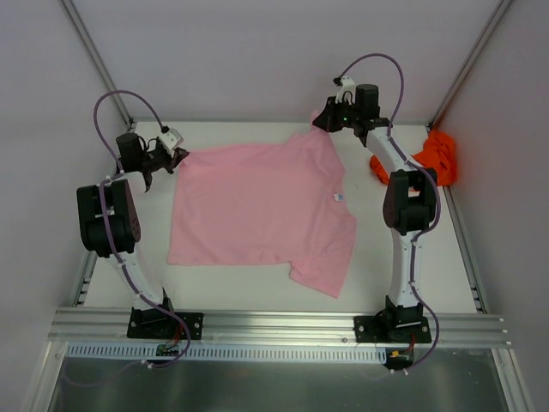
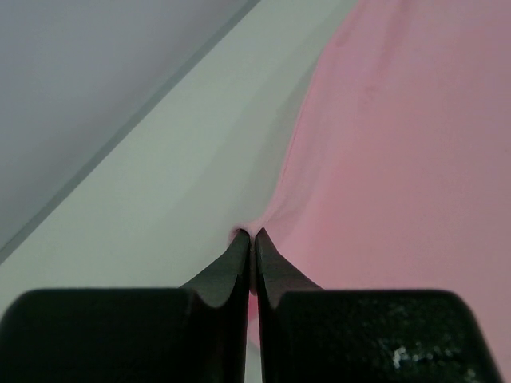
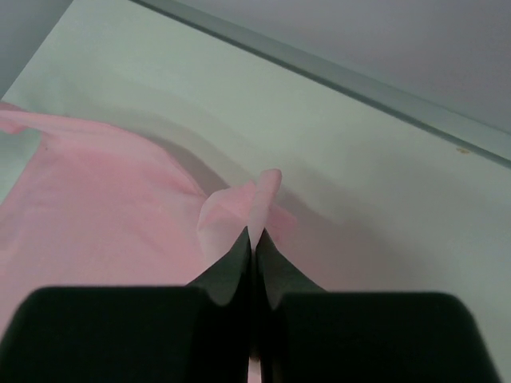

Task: Fold and stack the t-shirts
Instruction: Fold the flattened tshirt in 1/3 of the way

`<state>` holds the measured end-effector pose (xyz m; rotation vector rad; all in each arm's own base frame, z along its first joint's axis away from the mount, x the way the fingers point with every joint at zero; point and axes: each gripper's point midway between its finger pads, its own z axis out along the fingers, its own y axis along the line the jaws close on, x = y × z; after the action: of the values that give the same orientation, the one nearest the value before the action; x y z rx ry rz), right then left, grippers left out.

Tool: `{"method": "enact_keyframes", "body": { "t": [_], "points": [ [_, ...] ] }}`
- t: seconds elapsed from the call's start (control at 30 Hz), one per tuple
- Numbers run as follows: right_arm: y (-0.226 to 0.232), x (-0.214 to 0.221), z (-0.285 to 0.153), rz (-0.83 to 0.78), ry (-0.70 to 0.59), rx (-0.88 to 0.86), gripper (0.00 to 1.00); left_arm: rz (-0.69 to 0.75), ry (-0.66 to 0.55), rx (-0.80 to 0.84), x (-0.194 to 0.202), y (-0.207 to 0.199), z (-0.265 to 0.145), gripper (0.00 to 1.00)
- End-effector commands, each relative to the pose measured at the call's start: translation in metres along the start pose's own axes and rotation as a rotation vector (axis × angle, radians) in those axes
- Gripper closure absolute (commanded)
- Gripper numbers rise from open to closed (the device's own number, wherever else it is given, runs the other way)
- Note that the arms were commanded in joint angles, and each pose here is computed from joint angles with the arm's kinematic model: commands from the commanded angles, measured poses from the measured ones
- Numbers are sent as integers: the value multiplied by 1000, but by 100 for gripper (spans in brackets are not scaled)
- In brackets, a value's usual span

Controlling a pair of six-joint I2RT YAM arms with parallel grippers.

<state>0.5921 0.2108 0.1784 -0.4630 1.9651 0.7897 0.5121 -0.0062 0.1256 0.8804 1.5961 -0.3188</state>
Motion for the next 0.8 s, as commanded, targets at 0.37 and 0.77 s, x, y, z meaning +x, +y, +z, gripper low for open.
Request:
{"method": "enact_keyframes", "body": {
  "t": [0.37, 0.77],
  "points": [
    [62, -30, -65, -111, -37, -139, 99, 216, -165, 29, -43, -6, -35, 100],
    [69, 33, -88, -51, 83, -124, 99, 309, -105, 212, -7, -37, -44, 100]
  ]
}}
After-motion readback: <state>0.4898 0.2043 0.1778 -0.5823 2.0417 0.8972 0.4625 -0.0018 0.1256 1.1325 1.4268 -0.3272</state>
